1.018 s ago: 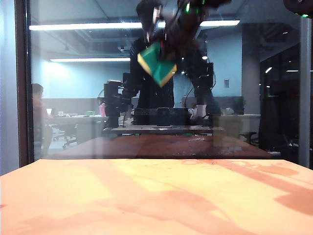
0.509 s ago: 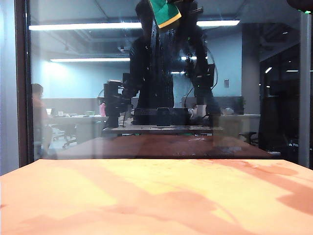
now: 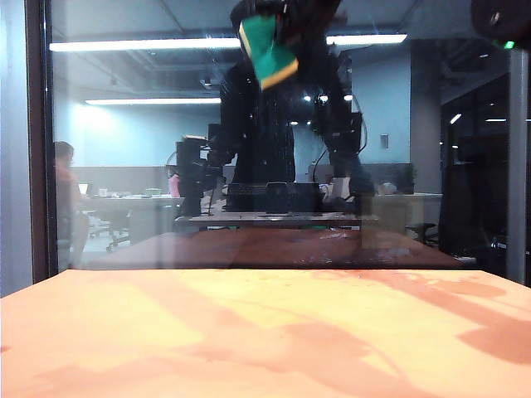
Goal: Pick up the sponge from the table, wipe the water off the glass, and finally place the sponge back on the table.
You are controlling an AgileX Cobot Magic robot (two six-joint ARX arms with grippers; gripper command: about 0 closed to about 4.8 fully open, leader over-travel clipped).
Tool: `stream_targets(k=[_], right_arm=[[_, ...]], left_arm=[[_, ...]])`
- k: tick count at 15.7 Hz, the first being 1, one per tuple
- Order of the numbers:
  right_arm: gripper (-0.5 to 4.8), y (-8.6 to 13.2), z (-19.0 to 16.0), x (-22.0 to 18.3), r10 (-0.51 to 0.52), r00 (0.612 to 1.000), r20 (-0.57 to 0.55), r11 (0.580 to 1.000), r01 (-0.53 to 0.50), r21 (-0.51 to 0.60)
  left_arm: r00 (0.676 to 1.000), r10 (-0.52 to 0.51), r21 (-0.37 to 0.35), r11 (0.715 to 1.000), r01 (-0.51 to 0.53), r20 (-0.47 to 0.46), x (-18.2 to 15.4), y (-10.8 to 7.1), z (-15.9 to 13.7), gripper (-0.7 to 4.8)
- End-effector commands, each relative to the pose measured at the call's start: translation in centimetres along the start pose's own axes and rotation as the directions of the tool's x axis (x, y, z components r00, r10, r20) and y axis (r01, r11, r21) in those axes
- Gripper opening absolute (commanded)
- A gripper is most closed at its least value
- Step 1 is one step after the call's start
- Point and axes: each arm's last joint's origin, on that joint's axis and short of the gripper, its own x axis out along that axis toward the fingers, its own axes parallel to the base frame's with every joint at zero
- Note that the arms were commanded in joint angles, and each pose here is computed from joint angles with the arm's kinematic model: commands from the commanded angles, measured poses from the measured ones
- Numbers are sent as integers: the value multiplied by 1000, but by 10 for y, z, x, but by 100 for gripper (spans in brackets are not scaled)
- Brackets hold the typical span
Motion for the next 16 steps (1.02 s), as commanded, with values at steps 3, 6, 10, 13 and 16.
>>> stream_targets(k=[3,6,10,13,16], right_arm=[[-9,24,-42,22,73,980,-186,997,-72,13],[-9,29,-64,32,80,962,-263,997,-78,17],[-9,28,-67,34,40,963,-266,999,-41,-1],[-9,23,-47,24,-1,978,-208,1000,-2,-12],[-9,12,-19,8,-55,991,-124,998,50,-42]], left_arm=[[1000,-3,5,1000,3,10,0,0,2,-6],[1000,-3,5,1000,2,10,0,0,2,-6],[1000,-3,5,1000,2,10,0,0,2,-6],[1000,-3,5,1000,3,10,0,0,2,-6],[1000,-3,5,1000,3,10,0,0,2,-6]])
